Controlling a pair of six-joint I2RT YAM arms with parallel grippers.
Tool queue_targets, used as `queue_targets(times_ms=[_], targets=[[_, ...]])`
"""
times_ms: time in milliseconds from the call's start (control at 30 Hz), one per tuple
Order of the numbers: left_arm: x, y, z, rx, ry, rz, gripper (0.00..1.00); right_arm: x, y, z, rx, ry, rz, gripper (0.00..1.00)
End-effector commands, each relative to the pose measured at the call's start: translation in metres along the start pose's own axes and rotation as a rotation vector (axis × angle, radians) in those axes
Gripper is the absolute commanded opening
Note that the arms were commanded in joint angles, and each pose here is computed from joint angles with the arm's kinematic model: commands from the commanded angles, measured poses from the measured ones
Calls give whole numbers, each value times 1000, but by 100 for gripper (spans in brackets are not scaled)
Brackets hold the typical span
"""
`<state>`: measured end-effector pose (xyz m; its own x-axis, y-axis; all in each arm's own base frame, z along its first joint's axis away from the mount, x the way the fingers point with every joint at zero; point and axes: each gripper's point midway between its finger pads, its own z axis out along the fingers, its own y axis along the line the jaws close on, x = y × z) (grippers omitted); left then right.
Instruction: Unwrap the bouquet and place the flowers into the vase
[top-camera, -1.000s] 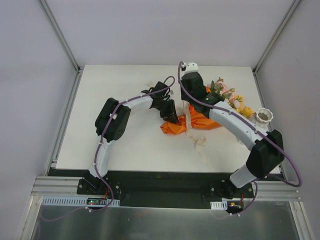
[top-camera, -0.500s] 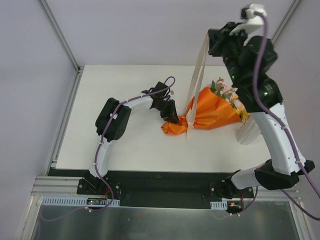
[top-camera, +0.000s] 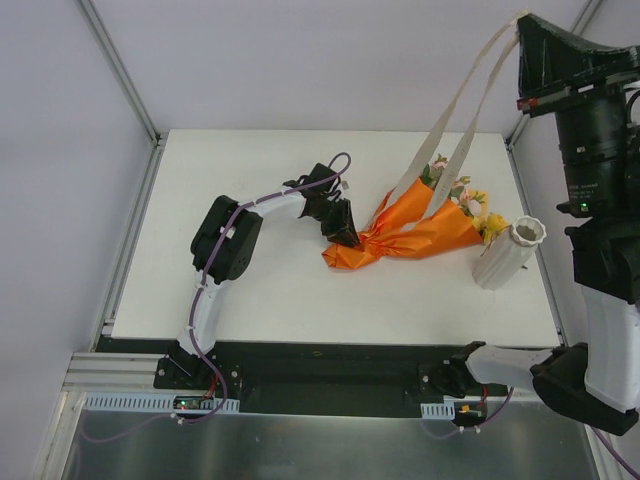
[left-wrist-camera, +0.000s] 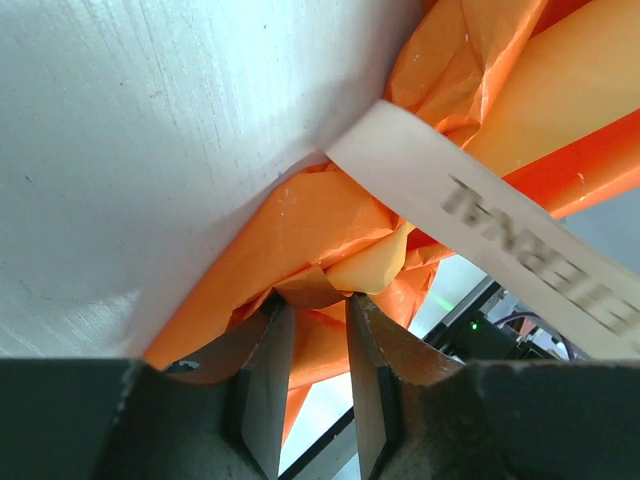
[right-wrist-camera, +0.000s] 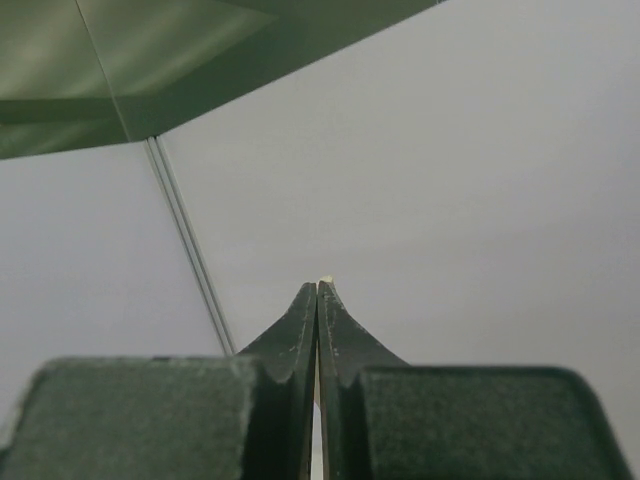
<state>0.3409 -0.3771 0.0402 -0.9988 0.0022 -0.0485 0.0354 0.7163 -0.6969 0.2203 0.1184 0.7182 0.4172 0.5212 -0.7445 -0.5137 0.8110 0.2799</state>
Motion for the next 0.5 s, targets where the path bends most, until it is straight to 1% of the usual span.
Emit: queue_targets(times_ms=[0,100,133,167,200,233,267,300,333,367,400,433,467], targets=[[3,-4,-9,-22,-19,49,29,39,-1,-11,-23,86,18,1],[2,-28,-27,30,-37,87,33,49,-4,-35,-39,126,16,0],[1,-42,-39,58,-53,109,34,70,-12,-49,-26,175,1,1],[2,-52,-47,84,-55,124,36,79,-16,-56,-19,194,-8,0],[2,-69,-64,115,-85,155,37,87,-24,-63,5,213,-25,0],[4,-75,-73,124,-98,170,37,111,-34,-77,31,266,-44,1],[5,-80,-83,133,-113,183,40,120,-41,-84,51,291,-59,0],[8,-97,-105,165,-151,219,42,131,-51,-90,89,319,-79,0],[15,-91,-111,158,-151,220,43,148,-58,-102,105,371,-95,0],[21,-92,-119,161,-163,230,47,157,-62,-107,117,397,-106,0],[30,-104,-143,186,-197,262,50,163,-64,-111,120,415,-108,0],[42,-92,-144,170,-189,268,53,169,-65,-116,117,440,-112,0],[50,-90,-152,173,-196,282,56,177,-66,-119,111,465,-118,0]])
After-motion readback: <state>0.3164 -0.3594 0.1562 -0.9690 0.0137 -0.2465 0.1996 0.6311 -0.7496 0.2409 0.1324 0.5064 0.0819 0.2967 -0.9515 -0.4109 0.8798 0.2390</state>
